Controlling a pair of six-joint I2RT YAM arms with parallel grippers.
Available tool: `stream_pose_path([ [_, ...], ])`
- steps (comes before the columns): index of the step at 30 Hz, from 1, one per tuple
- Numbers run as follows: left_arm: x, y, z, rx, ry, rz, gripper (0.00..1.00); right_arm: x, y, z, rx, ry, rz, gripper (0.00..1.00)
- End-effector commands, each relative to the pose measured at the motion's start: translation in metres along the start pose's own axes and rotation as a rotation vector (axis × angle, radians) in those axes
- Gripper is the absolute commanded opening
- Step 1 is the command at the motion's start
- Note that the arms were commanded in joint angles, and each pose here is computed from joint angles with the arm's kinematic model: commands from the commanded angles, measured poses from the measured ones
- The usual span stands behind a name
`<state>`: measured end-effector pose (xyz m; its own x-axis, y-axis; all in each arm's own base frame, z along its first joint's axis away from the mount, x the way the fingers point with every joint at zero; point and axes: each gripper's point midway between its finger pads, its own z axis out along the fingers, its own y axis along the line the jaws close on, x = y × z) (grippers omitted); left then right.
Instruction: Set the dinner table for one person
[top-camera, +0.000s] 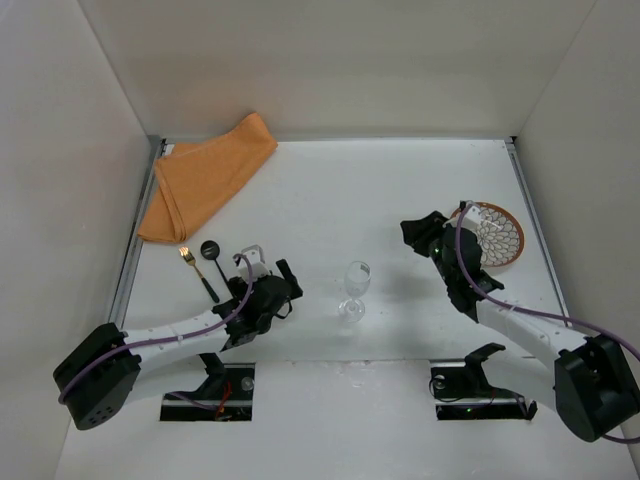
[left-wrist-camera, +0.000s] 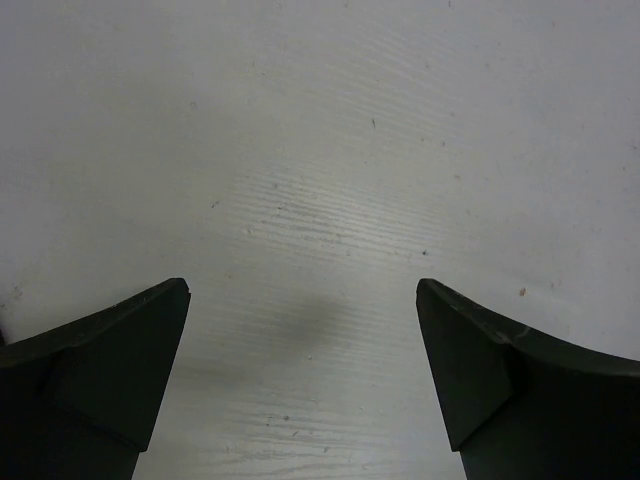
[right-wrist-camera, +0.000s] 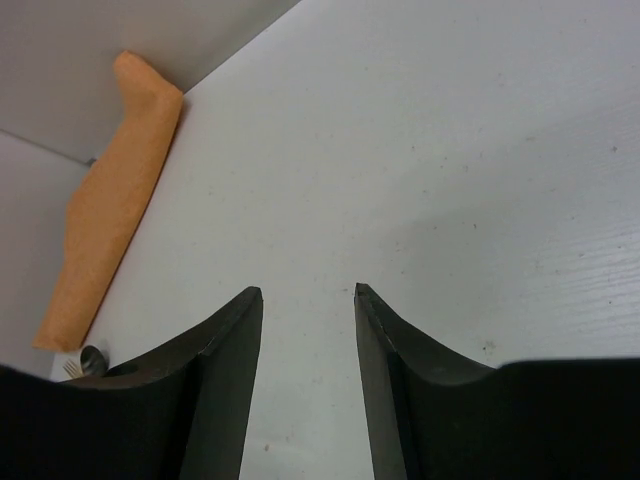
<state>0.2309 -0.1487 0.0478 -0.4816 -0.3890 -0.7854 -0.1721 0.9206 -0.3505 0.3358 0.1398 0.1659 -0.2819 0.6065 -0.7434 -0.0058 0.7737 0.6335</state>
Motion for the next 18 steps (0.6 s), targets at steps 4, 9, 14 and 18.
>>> stream_pose_path([
  [4,-0.033,-0.006,0.005,-0.024,-0.086,-0.025,1.0,-0.02,0.012,-0.002,-0.043,-0.071,0.006,0.47],
  [9,-0.051,-0.004,0.013,-0.057,-0.113,-0.03,1.0,-0.017,0.013,-0.001,-0.046,-0.057,0.003,0.4],
  [14,-0.081,-0.012,0.023,-0.078,-0.168,0.001,1.0,-0.017,0.014,-0.001,-0.047,-0.05,0.002,0.19],
  [18,-0.12,-0.023,0.035,-0.048,-0.246,-0.058,1.0,-0.016,0.01,0.001,-0.028,-0.051,-0.002,0.11],
])
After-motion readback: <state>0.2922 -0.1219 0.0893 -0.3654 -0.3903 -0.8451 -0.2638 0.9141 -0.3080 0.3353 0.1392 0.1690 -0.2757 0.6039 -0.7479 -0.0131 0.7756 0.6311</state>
